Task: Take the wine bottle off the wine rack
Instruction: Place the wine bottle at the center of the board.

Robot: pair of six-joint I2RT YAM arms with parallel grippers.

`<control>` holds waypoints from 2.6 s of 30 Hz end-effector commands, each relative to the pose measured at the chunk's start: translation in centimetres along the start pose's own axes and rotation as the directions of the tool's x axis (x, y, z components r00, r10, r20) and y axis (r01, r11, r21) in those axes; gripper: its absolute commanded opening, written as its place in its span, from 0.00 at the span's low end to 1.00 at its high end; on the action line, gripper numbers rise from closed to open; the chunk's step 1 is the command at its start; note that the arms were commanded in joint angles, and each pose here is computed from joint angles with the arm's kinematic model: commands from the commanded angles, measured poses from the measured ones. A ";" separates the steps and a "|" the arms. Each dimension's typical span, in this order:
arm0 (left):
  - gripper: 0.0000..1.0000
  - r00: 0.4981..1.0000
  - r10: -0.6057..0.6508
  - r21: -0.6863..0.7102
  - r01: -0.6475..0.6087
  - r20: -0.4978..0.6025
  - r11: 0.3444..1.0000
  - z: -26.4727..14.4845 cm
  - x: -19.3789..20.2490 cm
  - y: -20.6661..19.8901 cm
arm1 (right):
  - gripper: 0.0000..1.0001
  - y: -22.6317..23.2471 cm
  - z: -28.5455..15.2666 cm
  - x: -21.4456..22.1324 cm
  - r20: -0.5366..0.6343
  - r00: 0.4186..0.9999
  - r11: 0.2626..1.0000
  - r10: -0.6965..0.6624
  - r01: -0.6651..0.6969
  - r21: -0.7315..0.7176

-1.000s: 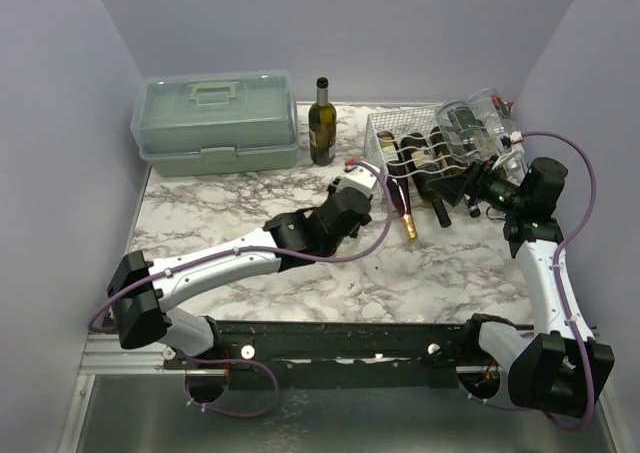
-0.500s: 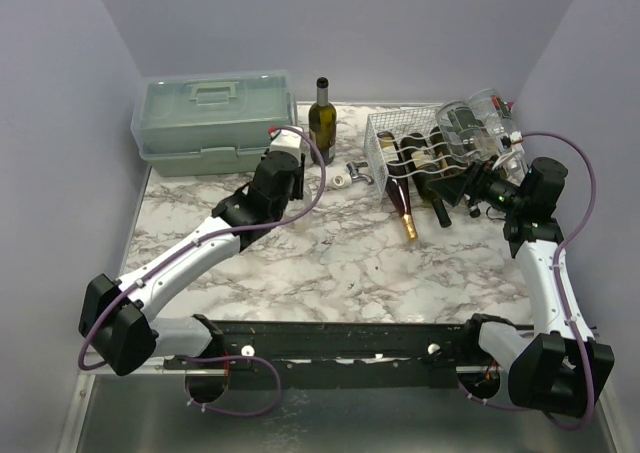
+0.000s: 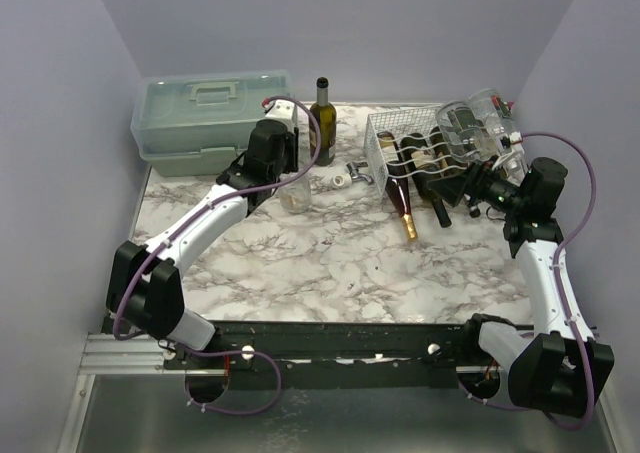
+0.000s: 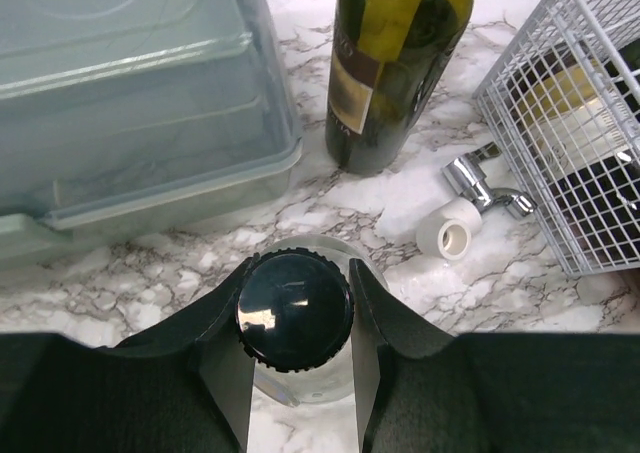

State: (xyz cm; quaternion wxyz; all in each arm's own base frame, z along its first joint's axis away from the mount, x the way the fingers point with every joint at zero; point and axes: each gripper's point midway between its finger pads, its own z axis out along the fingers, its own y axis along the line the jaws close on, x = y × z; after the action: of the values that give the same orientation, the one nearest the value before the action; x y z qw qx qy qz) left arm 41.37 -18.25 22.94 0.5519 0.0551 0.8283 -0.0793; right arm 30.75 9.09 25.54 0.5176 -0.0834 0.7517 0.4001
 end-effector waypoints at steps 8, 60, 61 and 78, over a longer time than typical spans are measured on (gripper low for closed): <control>0.00 0.949 0.017 0.066 -0.039 0.314 0.997 1.4 -12.1 -2.3 | 0.83 -0.5 -0.2 0.1 -0.005 1.000 1.000 -0.004 0.004 0.028; 0.99 0.977 -0.024 0.368 -0.058 0.214 0.928 -15.9 -1.8 -1.4 | 0.89 -0.8 -0.9 -1.1 -0.196 0.959 0.978 -0.205 0.210 0.005; 0.99 0.974 -0.020 0.361 -0.064 0.224 0.930 -16.1 -1.9 -1.2 | 0.89 -1.1 -0.9 -1.5 -0.198 0.959 0.977 -0.203 0.212 0.027; 0.99 0.934 -0.026 0.282 -0.081 0.355 0.956 -18.1 -3.5 0.8 | 0.91 -5.9 -2.1 -6.4 -0.239 0.951 0.895 -0.196 0.273 0.352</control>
State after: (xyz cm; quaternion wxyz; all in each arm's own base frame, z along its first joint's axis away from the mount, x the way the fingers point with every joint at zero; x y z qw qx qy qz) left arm 26.09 -14.72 33.02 0.6673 0.1368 0.6981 -0.2206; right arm 34.92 3.59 28.30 0.4988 -0.1315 0.8301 0.2116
